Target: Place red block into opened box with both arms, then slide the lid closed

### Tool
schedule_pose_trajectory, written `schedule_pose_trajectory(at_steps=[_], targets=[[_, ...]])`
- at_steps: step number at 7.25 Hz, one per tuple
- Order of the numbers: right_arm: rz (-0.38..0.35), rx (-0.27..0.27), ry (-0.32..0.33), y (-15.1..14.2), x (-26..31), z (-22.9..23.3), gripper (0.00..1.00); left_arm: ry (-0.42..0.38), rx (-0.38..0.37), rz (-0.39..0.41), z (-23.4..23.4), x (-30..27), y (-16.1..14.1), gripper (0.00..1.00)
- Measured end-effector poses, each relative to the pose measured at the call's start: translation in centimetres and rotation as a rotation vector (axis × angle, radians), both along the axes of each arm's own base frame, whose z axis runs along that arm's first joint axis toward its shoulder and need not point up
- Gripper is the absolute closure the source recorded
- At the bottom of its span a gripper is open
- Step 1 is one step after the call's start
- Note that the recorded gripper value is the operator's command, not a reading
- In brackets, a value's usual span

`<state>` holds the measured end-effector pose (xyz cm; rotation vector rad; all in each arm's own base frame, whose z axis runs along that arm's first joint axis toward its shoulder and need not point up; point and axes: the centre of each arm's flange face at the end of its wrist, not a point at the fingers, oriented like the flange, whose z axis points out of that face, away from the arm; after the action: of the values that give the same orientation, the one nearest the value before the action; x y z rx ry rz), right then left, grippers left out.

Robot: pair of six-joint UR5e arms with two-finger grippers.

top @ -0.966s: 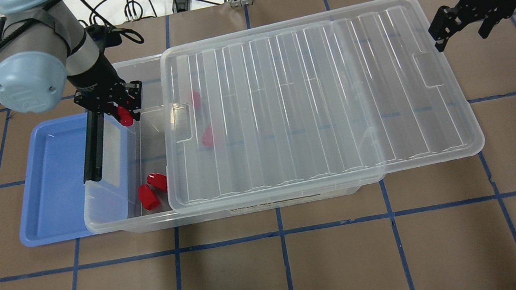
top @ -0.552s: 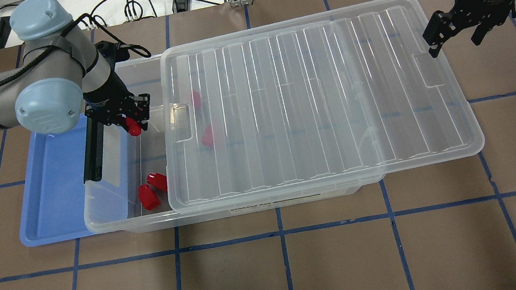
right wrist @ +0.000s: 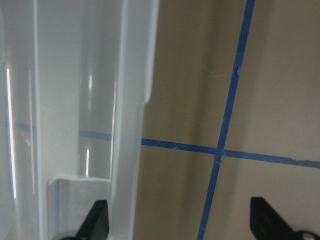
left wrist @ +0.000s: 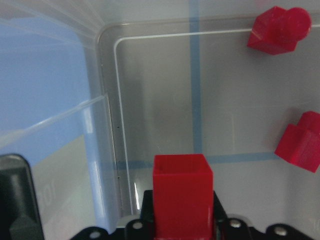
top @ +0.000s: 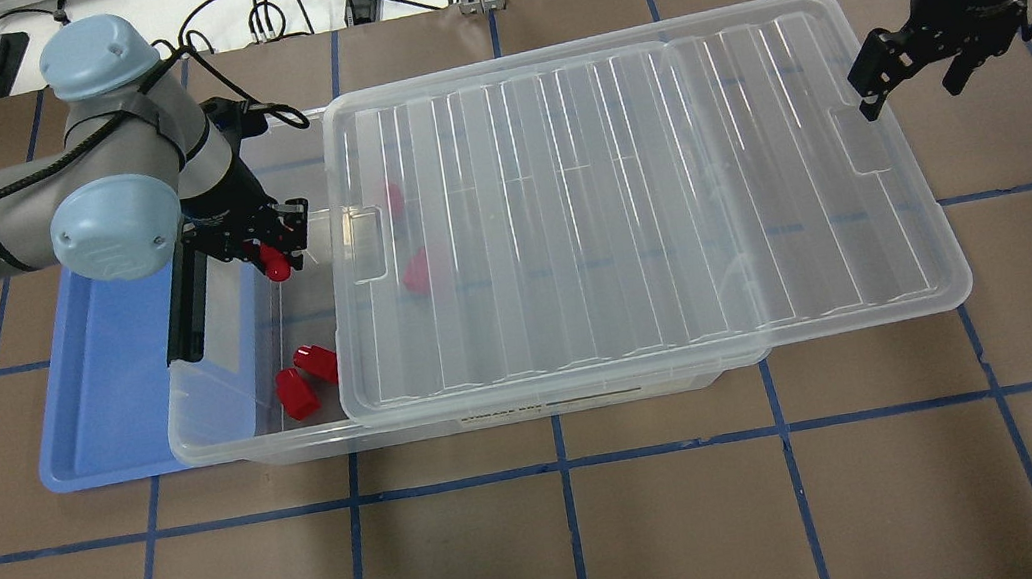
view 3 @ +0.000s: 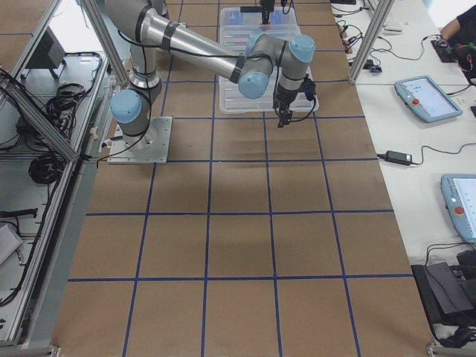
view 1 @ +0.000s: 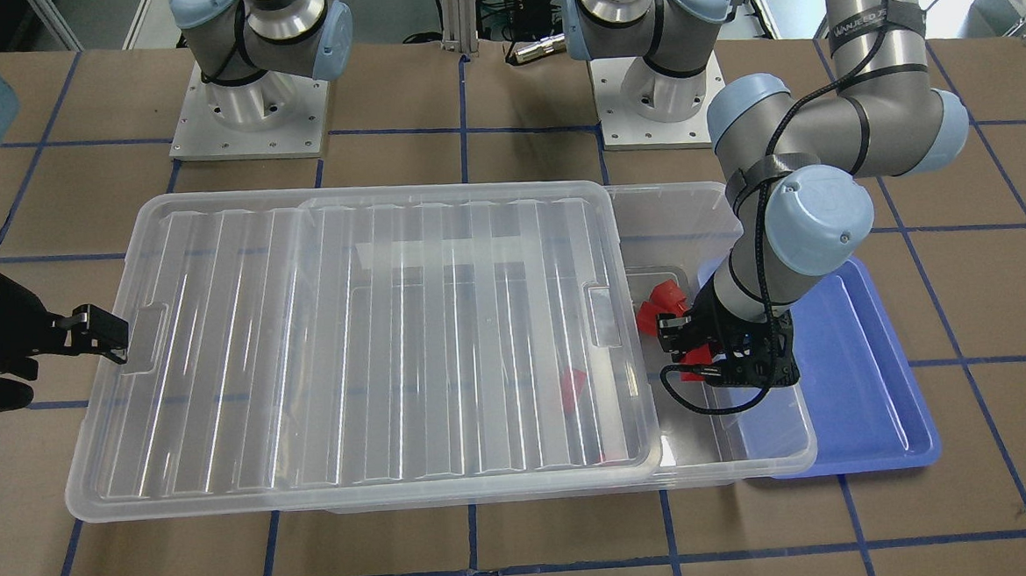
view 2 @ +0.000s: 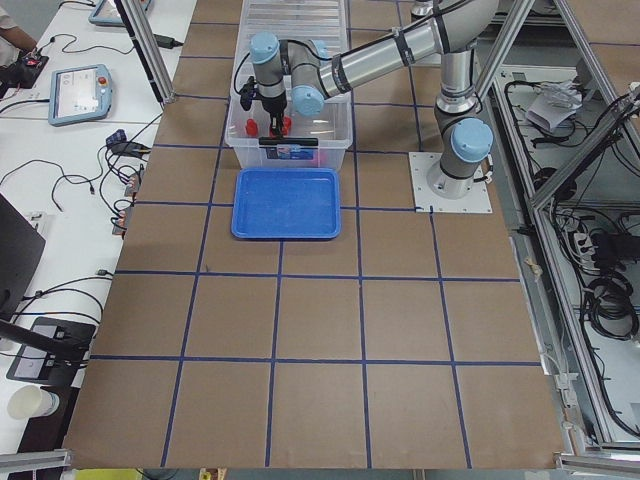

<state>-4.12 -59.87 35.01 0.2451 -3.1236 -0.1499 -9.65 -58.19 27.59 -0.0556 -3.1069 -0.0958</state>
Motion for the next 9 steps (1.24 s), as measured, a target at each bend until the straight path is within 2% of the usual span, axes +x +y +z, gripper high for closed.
schedule_pose_trajectory(at_steps=[4, 9], targets=[[0.031, -0.001, 0.042, -0.1, -2.1, 0.2, 0.00, 0.001, 0.012, 0.016, -0.9, -0.2, -0.1, 0.99], [0.019, -0.021, 0.046, 0.3, -2.5, 1.5, 0.00, 0.021, -0.012, 0.018, -3.3, -1.9, -0.2, 0.99]])
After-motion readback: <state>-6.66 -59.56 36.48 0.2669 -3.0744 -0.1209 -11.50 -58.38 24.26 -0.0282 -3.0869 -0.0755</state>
